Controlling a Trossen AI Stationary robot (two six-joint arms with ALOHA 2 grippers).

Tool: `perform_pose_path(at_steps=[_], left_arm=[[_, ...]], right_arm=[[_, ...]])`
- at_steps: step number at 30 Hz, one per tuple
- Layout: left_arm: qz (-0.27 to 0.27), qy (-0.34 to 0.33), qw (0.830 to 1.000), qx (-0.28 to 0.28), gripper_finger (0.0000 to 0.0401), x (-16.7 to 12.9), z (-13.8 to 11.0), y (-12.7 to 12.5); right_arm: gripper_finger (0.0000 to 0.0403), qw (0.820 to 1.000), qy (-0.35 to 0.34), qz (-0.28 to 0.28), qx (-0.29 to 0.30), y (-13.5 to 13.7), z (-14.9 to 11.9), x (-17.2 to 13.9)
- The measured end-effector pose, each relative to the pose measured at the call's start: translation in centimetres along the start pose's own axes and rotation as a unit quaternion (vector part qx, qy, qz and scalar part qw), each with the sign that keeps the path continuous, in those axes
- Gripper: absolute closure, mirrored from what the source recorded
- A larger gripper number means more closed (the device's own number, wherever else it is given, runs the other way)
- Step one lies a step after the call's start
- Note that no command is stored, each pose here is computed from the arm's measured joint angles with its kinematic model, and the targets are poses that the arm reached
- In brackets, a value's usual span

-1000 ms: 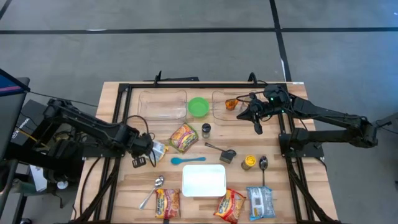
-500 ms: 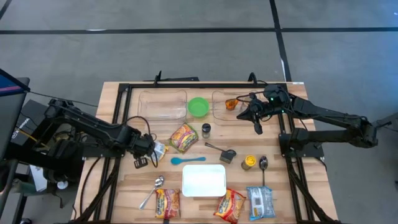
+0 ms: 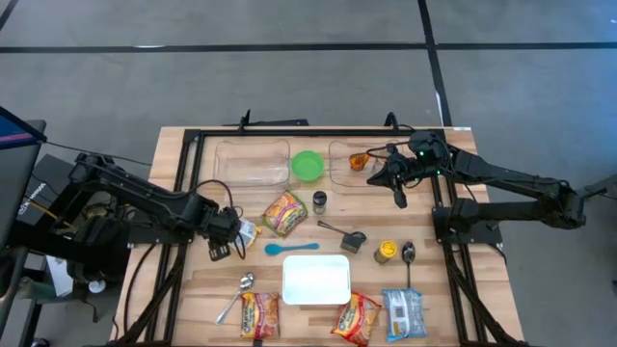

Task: Pick & Place Food Item
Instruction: Put the yellow noodle pack into the left transparent bin

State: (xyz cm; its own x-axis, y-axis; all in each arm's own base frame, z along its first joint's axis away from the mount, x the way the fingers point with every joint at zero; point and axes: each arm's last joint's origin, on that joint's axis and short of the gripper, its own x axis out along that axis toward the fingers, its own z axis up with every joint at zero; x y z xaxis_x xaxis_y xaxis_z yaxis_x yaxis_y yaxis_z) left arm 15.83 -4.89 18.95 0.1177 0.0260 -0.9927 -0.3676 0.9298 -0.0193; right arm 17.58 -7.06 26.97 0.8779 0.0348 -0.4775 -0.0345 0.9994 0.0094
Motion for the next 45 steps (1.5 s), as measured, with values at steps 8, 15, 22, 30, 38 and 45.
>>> perform_pose_path(at_steps=[8, 15, 22, 30, 38, 45], left_arm=[[0.029, 0.035, 0.999, 0.003, 0.0206, 1.9, -1.3, 1.0], [0.043, 0.035, 0.998, 0.002, 0.0208, 3.5, -2.1, 1.6], [0.029, 0.018, 0.999, 0.001, 0.0209, 3.8, -1.9, 1.4], [-0.002, -0.024, 1.000, -0.003, 0.0219, 3.8, -1.1, 0.8], [-0.019, -0.061, 0.998, -0.007, 0.0228, 3.8, -0.4, 0.4], [-0.018, -0.062, 0.998, -0.009, 0.0213, 3.8, -0.4, 0.4]], right_arm=[[0.0390, 1.000, 0.000, 0.000, 0.000, 0.0, 0.0, 0.0], [0.0390, 1.000, 0.000, 0.000, 0.000, 0.0, 0.0, 0.0], [0.0390, 1.000, 0.000, 0.000, 0.000, 0.0, 0.0, 0.0], [0.0390, 1.000, 0.000, 0.000, 0.000, 0.0, 0.0, 0.0], [0.0390, 1.000, 0.000, 0.000, 0.000, 0.0, 0.0, 0.0], [0.0390, 1.000, 0.000, 0.000, 0.000, 0.0, 0.0, 0.0]])
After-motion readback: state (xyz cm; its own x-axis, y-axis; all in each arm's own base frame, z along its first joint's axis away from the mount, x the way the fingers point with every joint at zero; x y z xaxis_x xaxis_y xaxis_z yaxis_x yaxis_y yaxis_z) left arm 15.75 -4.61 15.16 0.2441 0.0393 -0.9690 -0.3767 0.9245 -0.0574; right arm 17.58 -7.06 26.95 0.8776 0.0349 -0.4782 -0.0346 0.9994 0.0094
